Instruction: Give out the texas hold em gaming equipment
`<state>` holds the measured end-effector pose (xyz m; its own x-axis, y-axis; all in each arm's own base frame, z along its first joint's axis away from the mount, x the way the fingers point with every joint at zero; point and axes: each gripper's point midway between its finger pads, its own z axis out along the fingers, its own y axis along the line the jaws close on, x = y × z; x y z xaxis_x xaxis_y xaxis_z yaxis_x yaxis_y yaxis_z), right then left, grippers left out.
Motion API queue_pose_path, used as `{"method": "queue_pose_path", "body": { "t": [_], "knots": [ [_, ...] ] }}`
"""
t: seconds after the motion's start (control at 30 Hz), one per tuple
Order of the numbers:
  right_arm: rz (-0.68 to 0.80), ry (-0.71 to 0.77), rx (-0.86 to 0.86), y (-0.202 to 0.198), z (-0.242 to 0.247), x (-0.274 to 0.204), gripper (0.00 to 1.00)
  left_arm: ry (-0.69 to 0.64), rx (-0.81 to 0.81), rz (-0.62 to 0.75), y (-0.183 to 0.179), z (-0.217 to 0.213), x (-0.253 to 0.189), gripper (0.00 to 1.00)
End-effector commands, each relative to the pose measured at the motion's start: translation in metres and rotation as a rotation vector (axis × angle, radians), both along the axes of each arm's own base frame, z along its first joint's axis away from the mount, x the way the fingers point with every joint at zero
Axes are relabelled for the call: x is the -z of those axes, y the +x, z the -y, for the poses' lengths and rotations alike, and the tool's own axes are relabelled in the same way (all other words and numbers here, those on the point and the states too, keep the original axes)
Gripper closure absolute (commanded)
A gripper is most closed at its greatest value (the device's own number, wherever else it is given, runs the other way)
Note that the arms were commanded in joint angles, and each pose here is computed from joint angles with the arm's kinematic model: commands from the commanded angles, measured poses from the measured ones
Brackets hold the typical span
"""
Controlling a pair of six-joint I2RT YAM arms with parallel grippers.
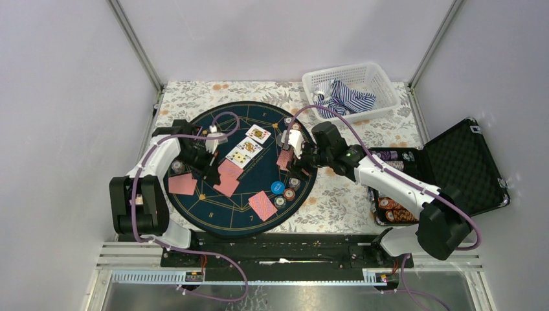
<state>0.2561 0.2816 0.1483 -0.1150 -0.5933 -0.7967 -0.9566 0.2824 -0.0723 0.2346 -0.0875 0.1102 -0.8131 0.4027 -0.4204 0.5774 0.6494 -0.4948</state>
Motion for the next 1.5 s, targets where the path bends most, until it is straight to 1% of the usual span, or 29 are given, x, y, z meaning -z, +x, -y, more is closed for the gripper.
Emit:
{"method": "queue_pose_path", "body": {
  "t": [0.0, 0.07, 0.17, 0.37, 0.53, 0.63, 0.93, 1.07, 1.23, 1.4, 1.47],
  "knots": [
    [0.082, 0.079, -0.025, 0.006, -0.014, -0.033, 1.00, 0.065, 0.109, -0.016, -0.022, -0.014, 0.021, 1.00],
    [0.080, 0.079, -0.025, 0.006, -0.014, -0.033, 1.00, 0.066, 0.105, -0.048, -0.023, -0.017, 0.031, 1.00],
    [0.084, 0.076, -0.024, 0.006, -0.014, -0.033, 1.00, 0.083, 0.086, -0.057, -0.016, -0.022, 0.041, 1.00],
    [0.087, 0.071, -0.021, 0.005, -0.012, -0.032, 1.00, 0.187, 0.007, -0.003, 0.016, -0.040, 0.055, 1.00],
    [0.088, 0.068, -0.021, 0.006, -0.011, -0.031, 1.00, 0.294, -0.026, 0.024, 0.032, -0.061, 0.070, 1.00],
    [0.088, 0.066, -0.020, 0.006, -0.011, -0.030, 1.00, 0.334, -0.043, 0.049, 0.039, -0.068, 0.076, 1.00],
    [0.080, 0.062, -0.024, 0.006, -0.013, -0.028, 1.00, 0.359, -0.073, 0.089, 0.060, -0.073, 0.076, 1.00],
    [0.081, 0.062, -0.022, 0.006, -0.012, -0.028, 1.00, 0.365, -0.063, 0.090, 0.062, -0.074, 0.079, 1.00],
    [0.079, 0.062, -0.024, 0.006, -0.013, -0.028, 1.00, 0.368, -0.068, 0.097, 0.068, -0.076, 0.081, 0.93],
    [0.076, 0.062, -0.024, 0.006, -0.013, -0.027, 1.00, 0.371, -0.075, 0.106, 0.071, -0.076, 0.077, 0.68],
    [0.075, 0.061, -0.024, 0.006, -0.013, -0.027, 1.00, 0.362, -0.080, 0.111, 0.071, -0.074, 0.071, 0.61]
  ]
}}
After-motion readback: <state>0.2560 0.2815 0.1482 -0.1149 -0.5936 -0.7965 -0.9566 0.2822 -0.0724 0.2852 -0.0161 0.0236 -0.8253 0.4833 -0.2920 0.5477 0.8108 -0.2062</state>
